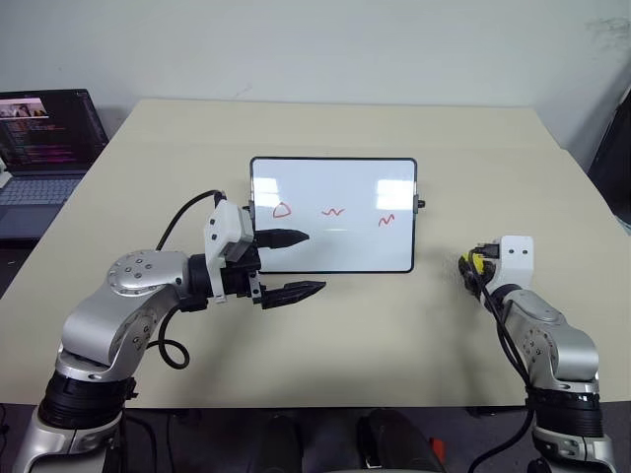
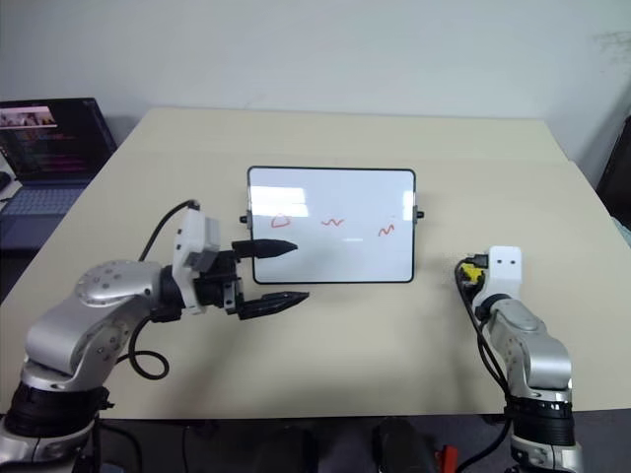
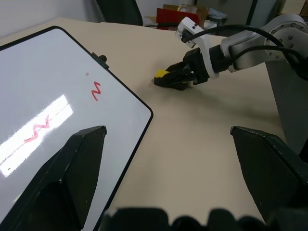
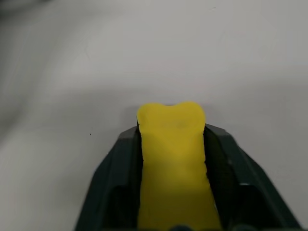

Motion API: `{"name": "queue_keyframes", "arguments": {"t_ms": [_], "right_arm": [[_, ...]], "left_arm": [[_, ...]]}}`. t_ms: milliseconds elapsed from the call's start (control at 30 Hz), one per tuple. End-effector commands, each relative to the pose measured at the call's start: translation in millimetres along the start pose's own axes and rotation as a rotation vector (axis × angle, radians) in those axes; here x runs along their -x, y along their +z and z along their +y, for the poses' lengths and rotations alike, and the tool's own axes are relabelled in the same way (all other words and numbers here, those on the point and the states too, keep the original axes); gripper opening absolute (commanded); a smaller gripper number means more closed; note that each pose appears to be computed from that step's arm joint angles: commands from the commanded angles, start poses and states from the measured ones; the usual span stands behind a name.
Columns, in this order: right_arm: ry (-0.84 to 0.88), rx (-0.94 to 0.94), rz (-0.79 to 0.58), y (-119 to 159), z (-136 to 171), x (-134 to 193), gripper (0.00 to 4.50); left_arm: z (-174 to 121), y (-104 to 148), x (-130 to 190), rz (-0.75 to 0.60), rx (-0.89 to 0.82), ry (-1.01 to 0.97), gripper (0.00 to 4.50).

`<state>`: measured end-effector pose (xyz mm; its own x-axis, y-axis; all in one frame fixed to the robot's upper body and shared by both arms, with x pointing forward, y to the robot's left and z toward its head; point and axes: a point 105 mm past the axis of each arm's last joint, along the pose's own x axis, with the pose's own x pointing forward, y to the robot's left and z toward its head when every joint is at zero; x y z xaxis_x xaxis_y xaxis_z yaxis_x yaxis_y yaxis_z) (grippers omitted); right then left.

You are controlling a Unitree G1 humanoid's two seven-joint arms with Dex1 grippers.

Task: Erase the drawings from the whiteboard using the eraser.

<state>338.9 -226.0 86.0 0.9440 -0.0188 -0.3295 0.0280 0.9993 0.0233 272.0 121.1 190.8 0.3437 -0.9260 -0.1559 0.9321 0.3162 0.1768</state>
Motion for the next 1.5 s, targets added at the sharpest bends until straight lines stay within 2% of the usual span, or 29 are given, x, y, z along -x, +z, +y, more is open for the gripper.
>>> {"name": "queue_keyframes", "arguments": {"t_ms": [33, 267, 333, 433, 567, 733, 1000, 1233, 1500], "right_arm": [[-0.016, -0.013, -0.065, 16.4, -3.8, 2.4, 1.33], [0.018, 0.006, -0.083, 16.6, 3.0, 14.1, 1.33], [0.056, 0.024, -0.110, 19.4, 10.4, 21.8, 1.33], [0.157, 0.061, -0.165, 28.1, 30.0, 35.9, 1.33], [0.426, 0.245, -0.237, 41.1, 79.5, 66.1, 1.33], [0.634, 0.400, -0.280, 50.0, 121.6, 77.3, 1.33], [0.748, 0.676, -0.437, 74.6, 194.0, 47.6, 1.33], [0.760, 0.816, -0.539, 107.1, 247.5, 20.7, 1.33], [0.764, 0.884, -0.523, 126.0, 280.5, -3.3, 1.33]], "left_arm": [[3.1, 7.2, 4.7, -0.017, -0.028, 0.034, 4.50], [2.2, -5.5, 15.6, 0.018, 0.039, 0.126, 4.50], [1.4, -17.3, 22.0, 0.054, 0.067, 0.196, 4.50], [0.8, -27.2, 31.3, 0.077, 0.103, 0.287, 4.50], [-2.0, -37.8, 47.1, 0.115, 0.130, 0.386, 4.50], [6.5, -34.8, 61.0, 0.061, 0.153, 0.493, 4.50], [14.7, -53.8, 81.9, 0.182, 0.104, 0.623, 4.50], [15.9, -50.5, 75.6, 0.165, 0.085, 0.606, 4.50], [25.9, -48.2, 70.9, 0.170, 0.058, 0.597, 4.50]]}}
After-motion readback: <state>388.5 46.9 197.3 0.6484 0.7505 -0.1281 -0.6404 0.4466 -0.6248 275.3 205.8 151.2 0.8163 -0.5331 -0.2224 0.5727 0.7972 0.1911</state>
